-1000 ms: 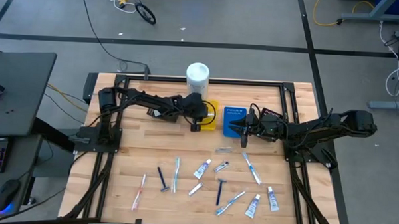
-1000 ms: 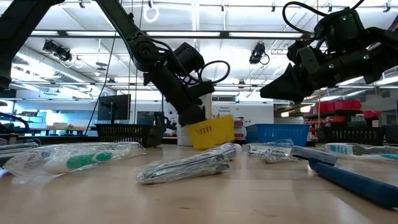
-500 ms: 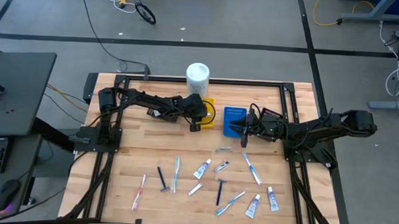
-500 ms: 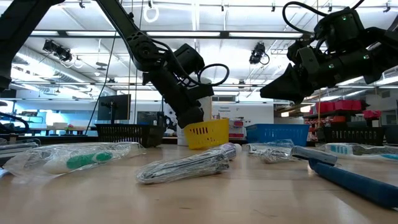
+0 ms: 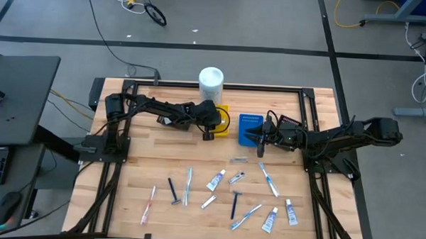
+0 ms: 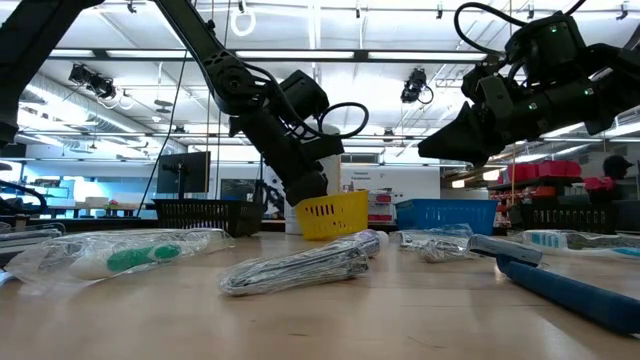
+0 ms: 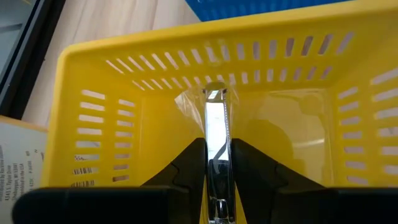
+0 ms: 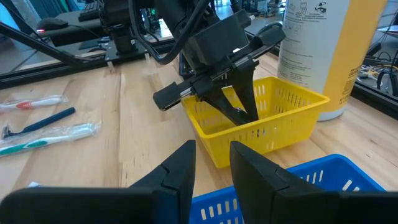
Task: Pick & Place Travel size toiletries
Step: Put the silver nail cutter into the yellow bin, then put the top blue toothbrush into the blue bin
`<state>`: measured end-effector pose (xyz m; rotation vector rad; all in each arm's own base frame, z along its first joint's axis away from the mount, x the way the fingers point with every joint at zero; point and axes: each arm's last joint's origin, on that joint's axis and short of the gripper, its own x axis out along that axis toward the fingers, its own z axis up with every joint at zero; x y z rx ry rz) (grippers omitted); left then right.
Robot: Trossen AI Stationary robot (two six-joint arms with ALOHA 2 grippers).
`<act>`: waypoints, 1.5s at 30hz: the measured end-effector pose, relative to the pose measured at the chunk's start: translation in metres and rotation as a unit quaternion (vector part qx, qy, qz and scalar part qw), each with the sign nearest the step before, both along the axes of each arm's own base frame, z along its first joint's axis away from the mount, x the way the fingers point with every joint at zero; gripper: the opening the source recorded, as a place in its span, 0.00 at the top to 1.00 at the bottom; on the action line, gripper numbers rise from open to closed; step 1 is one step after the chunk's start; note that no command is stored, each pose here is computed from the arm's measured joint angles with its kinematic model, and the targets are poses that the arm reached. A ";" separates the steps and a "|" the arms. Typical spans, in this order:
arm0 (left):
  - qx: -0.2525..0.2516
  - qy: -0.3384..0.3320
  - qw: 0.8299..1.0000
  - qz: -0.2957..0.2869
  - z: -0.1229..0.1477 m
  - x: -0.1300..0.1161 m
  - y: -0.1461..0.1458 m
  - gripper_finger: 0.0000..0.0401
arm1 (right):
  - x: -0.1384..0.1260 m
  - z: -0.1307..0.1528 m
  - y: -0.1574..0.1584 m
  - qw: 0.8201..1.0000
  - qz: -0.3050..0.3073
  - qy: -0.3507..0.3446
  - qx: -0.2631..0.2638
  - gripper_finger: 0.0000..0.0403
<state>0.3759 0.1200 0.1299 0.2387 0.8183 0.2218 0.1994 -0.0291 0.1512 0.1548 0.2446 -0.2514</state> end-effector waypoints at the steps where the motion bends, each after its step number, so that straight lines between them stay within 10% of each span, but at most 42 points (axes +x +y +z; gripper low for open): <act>1: 0.000 0.000 1.000 0.000 0.000 0.000 0.000 0.79 | 0.000 0.000 0.000 1.000 0.000 0.000 0.000 0.73; 18: -0.004 -0.002 1.000 0.006 0.000 0.000 0.000 0.78 | 0.000 0.000 0.000 1.000 0.000 0.000 0.000 0.73; 33: 0.058 0.014 0.998 0.000 0.001 0.005 -0.013 0.47 | 0.000 0.000 0.000 1.000 0.000 0.000 0.000 0.73; 45: 0.093 -0.015 0.995 -0.014 0.056 0.003 -0.051 0.47 | 0.000 0.000 0.000 1.000 0.000 -0.002 0.000 0.73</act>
